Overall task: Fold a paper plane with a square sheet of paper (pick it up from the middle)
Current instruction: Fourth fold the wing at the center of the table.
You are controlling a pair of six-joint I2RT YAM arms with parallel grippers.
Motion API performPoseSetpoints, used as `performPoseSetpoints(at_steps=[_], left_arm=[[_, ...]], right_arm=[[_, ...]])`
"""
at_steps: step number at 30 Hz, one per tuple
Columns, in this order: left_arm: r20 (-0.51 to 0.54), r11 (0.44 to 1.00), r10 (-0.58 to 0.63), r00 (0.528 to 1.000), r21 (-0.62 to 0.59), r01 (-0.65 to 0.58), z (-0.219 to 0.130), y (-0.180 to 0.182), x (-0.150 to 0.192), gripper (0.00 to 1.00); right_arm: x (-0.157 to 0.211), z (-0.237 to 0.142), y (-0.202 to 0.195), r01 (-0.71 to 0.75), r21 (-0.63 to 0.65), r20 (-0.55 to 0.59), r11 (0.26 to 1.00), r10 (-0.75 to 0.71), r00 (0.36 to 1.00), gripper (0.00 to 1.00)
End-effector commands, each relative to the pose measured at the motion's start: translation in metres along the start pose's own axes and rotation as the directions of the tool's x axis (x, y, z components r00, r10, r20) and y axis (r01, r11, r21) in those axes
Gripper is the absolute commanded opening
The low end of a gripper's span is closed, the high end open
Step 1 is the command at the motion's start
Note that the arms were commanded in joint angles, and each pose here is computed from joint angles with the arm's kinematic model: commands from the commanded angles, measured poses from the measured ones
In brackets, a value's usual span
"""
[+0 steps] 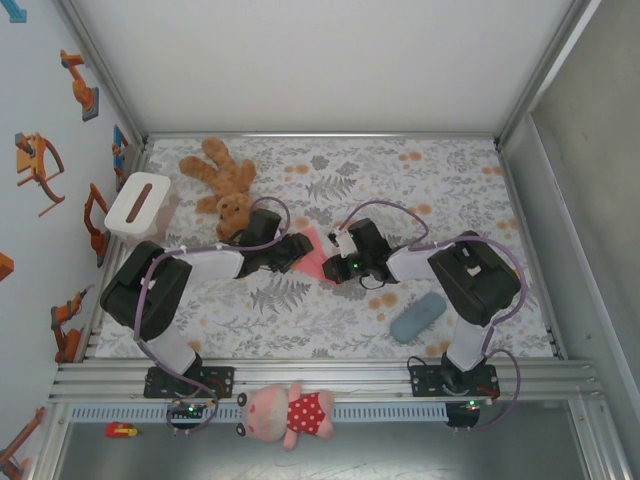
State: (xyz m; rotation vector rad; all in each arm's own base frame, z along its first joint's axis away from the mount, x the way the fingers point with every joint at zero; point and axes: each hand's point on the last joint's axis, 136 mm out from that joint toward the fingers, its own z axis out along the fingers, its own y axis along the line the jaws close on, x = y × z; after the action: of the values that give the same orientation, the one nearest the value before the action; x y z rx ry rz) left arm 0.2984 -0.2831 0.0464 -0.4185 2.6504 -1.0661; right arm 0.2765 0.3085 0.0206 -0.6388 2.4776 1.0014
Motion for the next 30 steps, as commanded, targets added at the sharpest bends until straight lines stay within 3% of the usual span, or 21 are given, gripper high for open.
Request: performPoseSetpoints(at_steps=[1, 14, 21, 30], left_arm=[[0.003, 0.998, 0.041, 0.999, -0.042, -0.041, 0.004, 0.004, -0.002, 0.52], [-0.031, 0.993, 0.017, 0.999, -0.113, -0.020, 0.015, 0.015, -0.001, 0.51], [-0.055, 0.973, -0.004, 0.999, -0.231, -0.008, 0.018, 0.039, 0.005, 0.52], [-0.083, 0.967, -0.019, 0.996, -0.254, -0.002, 0.024, 0.046, 0.011, 0.52]], right_arm=[[0.020, 0.003, -0.008, -0.052, 0.005, -0.055, 0.999, 0.052, 0.997, 0.12], [0.017, 0.001, -0.006, -0.065, 0.001, -0.053, 0.998, 0.065, 0.996, 0.14], [-0.005, -0.013, 0.008, -0.107, -0.034, 0.000, 0.994, 0.107, 0.994, 0.23], [-0.012, -0.022, 0.012, -0.136, -0.024, 0.008, 0.990, 0.136, 0.991, 0.30]])
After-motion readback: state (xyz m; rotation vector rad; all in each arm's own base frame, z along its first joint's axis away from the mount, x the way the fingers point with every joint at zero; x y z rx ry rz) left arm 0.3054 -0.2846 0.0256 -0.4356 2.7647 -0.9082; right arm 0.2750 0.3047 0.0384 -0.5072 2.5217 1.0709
